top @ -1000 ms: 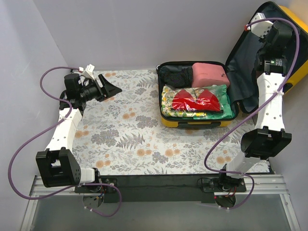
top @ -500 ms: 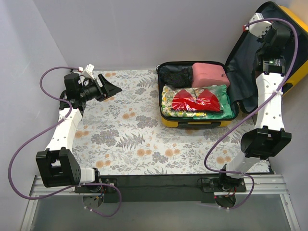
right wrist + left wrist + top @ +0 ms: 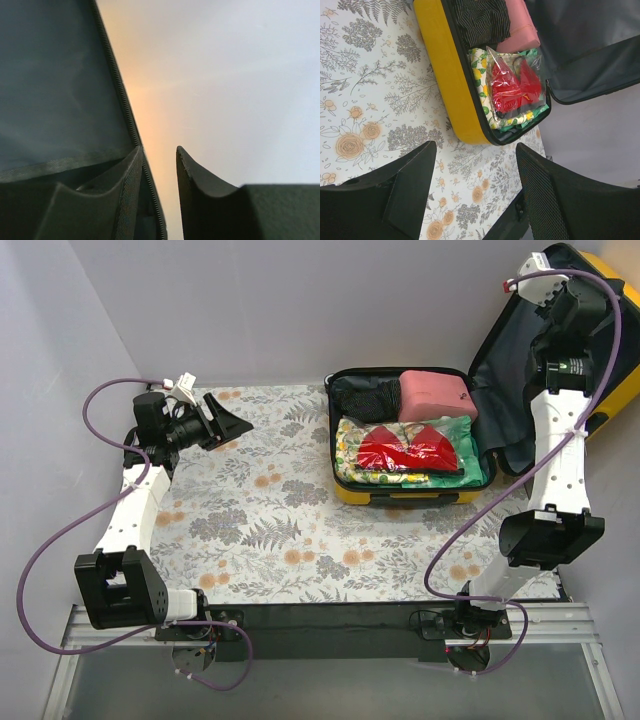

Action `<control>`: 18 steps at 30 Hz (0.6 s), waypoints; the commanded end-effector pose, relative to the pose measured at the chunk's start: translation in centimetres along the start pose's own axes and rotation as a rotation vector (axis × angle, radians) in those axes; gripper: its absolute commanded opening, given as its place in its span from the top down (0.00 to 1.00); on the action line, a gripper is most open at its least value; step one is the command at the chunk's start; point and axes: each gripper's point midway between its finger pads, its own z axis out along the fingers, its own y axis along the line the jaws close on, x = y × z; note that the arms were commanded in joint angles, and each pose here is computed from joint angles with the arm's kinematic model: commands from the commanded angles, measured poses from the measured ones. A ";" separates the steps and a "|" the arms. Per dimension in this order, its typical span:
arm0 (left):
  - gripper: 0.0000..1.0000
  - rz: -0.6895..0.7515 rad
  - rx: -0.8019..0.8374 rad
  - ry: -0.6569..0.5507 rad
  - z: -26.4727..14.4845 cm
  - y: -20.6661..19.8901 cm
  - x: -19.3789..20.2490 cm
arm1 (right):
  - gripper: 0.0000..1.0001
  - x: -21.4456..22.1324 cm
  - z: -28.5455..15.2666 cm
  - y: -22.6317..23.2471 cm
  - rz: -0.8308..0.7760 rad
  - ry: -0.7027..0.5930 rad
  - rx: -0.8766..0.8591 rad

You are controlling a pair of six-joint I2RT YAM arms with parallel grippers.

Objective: Pack the luggage

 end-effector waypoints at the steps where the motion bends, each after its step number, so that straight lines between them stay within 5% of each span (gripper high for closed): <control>1: 0.37 0.027 0.011 -0.019 -0.5 -0.5 -0.3 | 0.61 -0.1 -0.4 -3.9 -0.003 0.004 0.108; 10: 0.37 0.049 -0.003 -0.027 -0.5 -0.4 -0.7 | 0.66 0.8 0.5 -2.7 -0.032 0.037 0.089; 18: 0.37 0.053 -0.014 -0.029 -0.4 -0.2 -1.1 | 0.59 1.8 1.2 -1.6 -0.039 0.050 0.067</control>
